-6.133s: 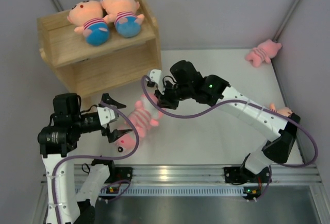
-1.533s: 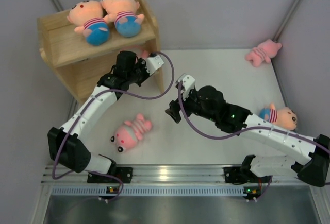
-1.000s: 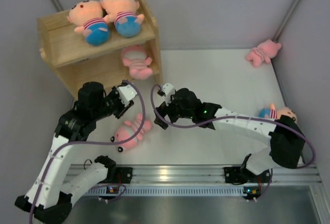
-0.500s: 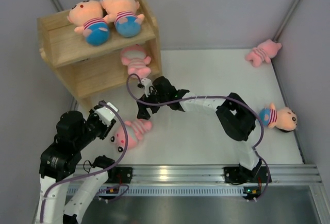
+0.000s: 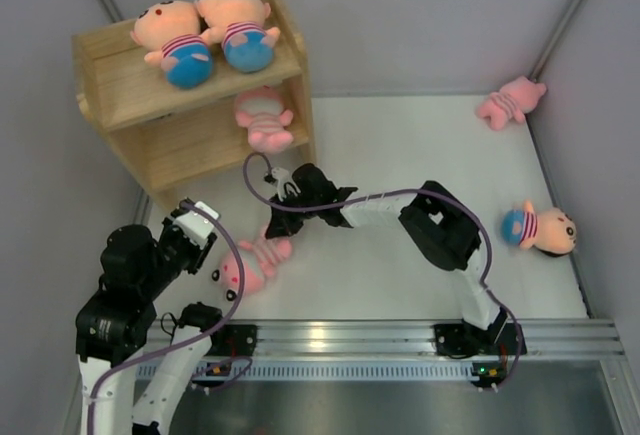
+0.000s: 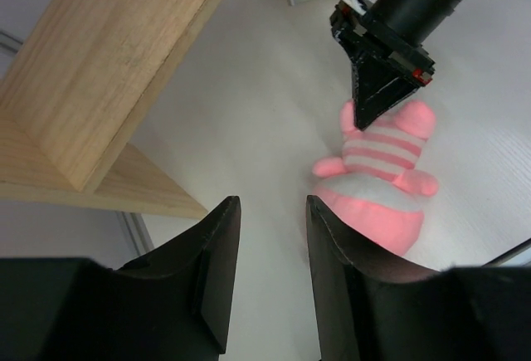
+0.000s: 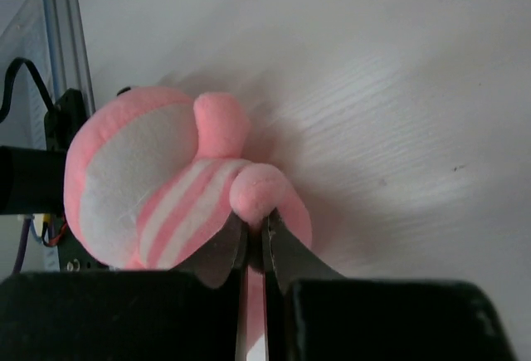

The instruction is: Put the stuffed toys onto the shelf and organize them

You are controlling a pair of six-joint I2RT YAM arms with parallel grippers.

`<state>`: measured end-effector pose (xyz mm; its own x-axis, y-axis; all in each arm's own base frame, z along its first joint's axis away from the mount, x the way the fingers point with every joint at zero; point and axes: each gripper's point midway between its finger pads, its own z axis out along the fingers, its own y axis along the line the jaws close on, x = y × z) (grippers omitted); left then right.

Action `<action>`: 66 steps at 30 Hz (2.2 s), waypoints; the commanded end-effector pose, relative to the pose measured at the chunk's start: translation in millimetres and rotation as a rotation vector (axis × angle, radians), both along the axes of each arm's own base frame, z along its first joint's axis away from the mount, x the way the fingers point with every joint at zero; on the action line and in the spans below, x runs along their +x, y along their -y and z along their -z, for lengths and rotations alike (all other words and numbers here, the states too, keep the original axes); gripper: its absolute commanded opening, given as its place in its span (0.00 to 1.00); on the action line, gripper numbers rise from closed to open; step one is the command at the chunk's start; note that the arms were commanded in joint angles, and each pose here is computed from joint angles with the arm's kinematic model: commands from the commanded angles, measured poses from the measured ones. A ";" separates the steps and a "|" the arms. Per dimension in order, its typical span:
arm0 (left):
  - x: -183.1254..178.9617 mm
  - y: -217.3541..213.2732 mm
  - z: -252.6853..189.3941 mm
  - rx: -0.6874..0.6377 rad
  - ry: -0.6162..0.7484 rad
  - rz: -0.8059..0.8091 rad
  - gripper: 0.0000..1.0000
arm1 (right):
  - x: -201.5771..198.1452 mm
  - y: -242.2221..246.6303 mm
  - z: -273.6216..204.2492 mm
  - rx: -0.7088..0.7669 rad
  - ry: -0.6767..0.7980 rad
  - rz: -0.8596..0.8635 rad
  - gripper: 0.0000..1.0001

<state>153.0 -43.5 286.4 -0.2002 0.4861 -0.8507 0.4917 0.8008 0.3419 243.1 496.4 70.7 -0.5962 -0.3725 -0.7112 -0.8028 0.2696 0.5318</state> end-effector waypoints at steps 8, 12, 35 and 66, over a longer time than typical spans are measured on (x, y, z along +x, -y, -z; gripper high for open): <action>-1.1 -35.6 -51.9 -0.011 0.160 -0.217 0.41 | -9.5 21.1 -171.9 0.198 0.153 0.436 0.00; -6.8 -51.2 -85.8 -0.046 0.252 -0.321 0.41 | -6.0 29.0 -232.8 0.303 0.115 0.681 0.00; -31.9 -66.9 -121.1 -0.120 0.401 -0.430 0.42 | 42.3 -4.9 -322.7 0.918 -0.182 1.396 0.00; 22.4 -58.4 -73.8 0.007 0.242 -0.363 0.60 | 84.6 -66.0 -250.5 0.859 -0.128 1.512 0.47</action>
